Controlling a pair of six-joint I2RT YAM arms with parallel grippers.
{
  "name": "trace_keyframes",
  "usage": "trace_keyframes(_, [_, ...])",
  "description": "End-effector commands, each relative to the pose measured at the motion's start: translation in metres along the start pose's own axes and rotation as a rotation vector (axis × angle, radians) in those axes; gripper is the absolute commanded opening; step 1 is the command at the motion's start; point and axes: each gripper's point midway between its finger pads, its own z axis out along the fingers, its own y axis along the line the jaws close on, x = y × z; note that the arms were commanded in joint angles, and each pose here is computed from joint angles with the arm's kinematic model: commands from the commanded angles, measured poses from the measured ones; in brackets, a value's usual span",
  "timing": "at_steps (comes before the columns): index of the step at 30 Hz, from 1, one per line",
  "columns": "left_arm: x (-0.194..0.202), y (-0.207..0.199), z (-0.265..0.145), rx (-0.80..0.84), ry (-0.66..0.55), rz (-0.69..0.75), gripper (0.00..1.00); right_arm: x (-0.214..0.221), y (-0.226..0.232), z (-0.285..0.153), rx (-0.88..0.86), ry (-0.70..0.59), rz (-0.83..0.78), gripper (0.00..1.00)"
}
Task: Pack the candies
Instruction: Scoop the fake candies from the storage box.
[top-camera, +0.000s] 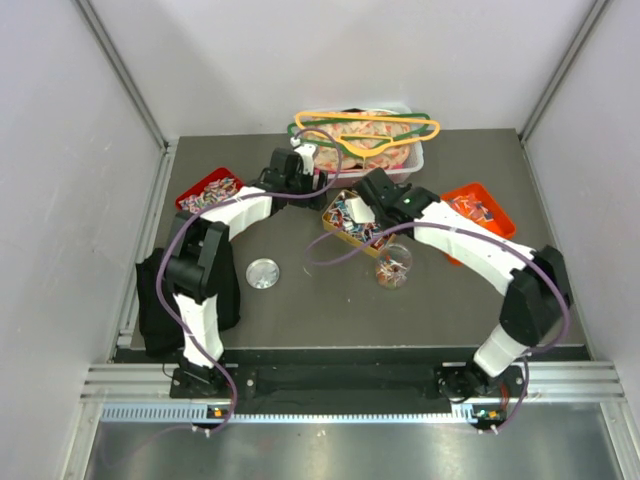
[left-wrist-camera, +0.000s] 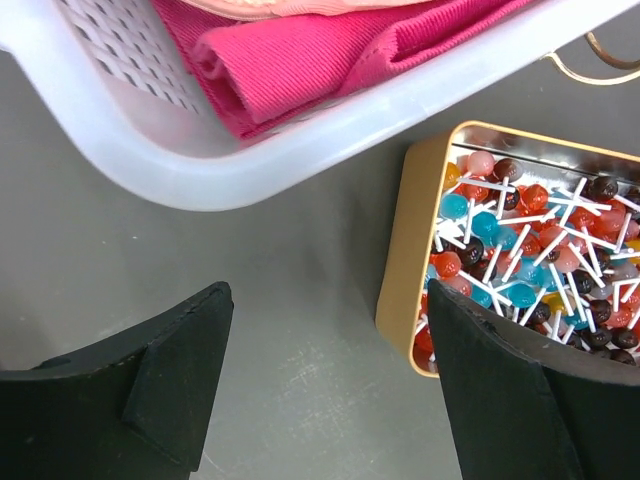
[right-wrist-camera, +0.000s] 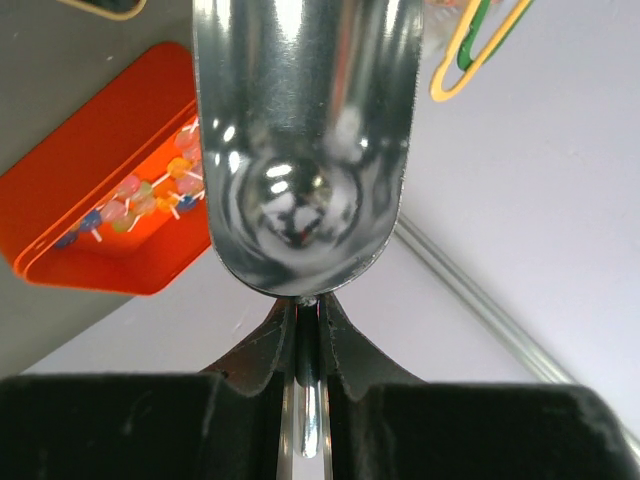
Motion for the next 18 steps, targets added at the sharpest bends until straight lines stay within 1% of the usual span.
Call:
trace_keyframes(1, [-0.037, -0.007, -0.001, 0.006, -0.102, 0.016, 0.82, 0.0, -0.039, 0.01, 0.09, 0.036, 0.007, 0.0])
trace_keyframes(5, [-0.034, -0.011, 0.002, 0.021, -0.096, 0.007, 0.79, -0.004, -0.036, 0.02, 0.065, 0.077, -0.055, 0.0])
trace_keyframes(9, [-0.031, -0.016, 0.006, 0.037, -0.089, 0.009, 0.76, -0.007, -0.024, 0.032, 0.018, 0.116, -0.126, 0.0])
trace_keyframes(11, [-0.027, -0.017, 0.009, 0.04, -0.08, 0.01, 0.73, -0.007, -0.023, 0.034, 0.002, 0.127, -0.132, 0.0])
trace_keyframes(13, [-0.025, -0.019, 0.011, 0.046, -0.075, 0.013, 0.7, -0.009, -0.019, 0.039, -0.033, 0.147, -0.153, 0.0])
trace_keyframes(15, [-0.023, -0.023, 0.013, 0.057, -0.07, 0.017, 0.65, -0.01, -0.017, 0.041, -0.056, 0.157, -0.141, 0.0])
trace_keyframes(18, [-0.019, -0.025, 0.018, 0.056, -0.06, 0.032, 0.64, -0.012, -0.013, 0.043, -0.092, 0.179, -0.141, 0.0])
